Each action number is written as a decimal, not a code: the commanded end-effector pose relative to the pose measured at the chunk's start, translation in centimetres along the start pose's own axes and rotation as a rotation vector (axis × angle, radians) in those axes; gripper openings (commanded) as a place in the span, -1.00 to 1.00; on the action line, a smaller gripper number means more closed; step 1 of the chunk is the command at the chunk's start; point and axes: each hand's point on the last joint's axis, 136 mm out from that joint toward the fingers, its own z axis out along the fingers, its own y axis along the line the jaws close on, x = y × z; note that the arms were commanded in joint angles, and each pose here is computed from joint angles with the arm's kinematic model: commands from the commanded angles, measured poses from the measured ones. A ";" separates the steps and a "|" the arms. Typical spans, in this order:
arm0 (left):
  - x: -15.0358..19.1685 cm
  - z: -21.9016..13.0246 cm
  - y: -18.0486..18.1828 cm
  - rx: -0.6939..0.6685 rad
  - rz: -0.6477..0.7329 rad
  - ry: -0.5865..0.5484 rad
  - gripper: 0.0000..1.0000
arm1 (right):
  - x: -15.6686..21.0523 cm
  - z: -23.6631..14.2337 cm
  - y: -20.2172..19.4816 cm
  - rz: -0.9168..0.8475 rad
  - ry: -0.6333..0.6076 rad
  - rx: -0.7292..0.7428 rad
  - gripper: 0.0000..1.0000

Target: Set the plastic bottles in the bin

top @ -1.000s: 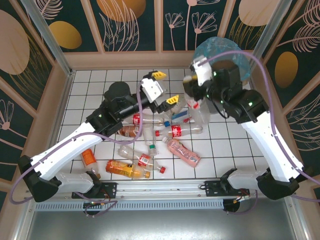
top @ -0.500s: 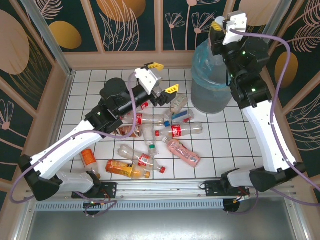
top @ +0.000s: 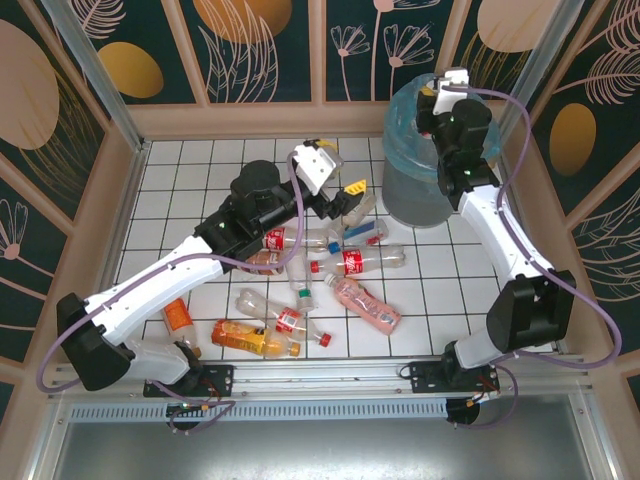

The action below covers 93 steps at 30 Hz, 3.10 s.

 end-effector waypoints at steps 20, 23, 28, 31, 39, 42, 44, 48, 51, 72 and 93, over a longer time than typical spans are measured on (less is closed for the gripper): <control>1.9 -2.9 1.1 -0.102 -0.002 -0.015 0.75 | 6.0 2.1 -0.5 0.200 0.048 -0.090 -0.26; 1.7 -3.0 1.2 -0.107 0.002 -0.018 0.76 | 4.8 1.5 -0.6 0.211 0.023 -0.090 -0.18; 1.5 -3.3 1.5 -0.125 0.005 -0.024 0.78 | 2.7 0.6 -0.5 0.212 -0.017 -0.099 -0.17; 1.4 -3.3 1.5 -0.125 0.005 -0.024 0.78 | 1.9 0.3 -0.4 0.205 -0.023 -0.104 -0.11; 1.7 -3.1 1.5 -0.123 0.004 -0.015 0.78 | 1.7 0.2 -0.2 0.201 -0.010 -0.116 -0.07; 2.0 -3.0 1.4 -0.122 0.000 -0.008 0.78 | 1.4 -0.1 0.1 0.214 -0.013 -0.129 -0.07; 2.0 -2.8 1.4 -0.117 -0.005 -0.007 0.78 | 0.9 -0.4 0.5 0.215 -0.018 -0.140 -0.07; 2.3 -2.5 1.4 -0.117 -0.013 0.011 0.78 | -0.9 -1.8 2.2 0.200 -0.026 -0.175 -0.06; 2.5 -2.3 1.4 -0.118 -0.026 0.021 0.78 | -2.7 -3.5 3.9 0.181 -0.041 -0.205 -0.06; 11.0 -9.3 5.3 -0.470 -0.337 0.387 0.72 | 7.1 -16.6 21.8 -0.073 0.480 -0.756 -0.08; 24.7 -14.3 -0.8 -0.416 -0.757 0.679 0.68 | 26.0 -23.3 26.4 -0.153 1.135 -0.807 -0.17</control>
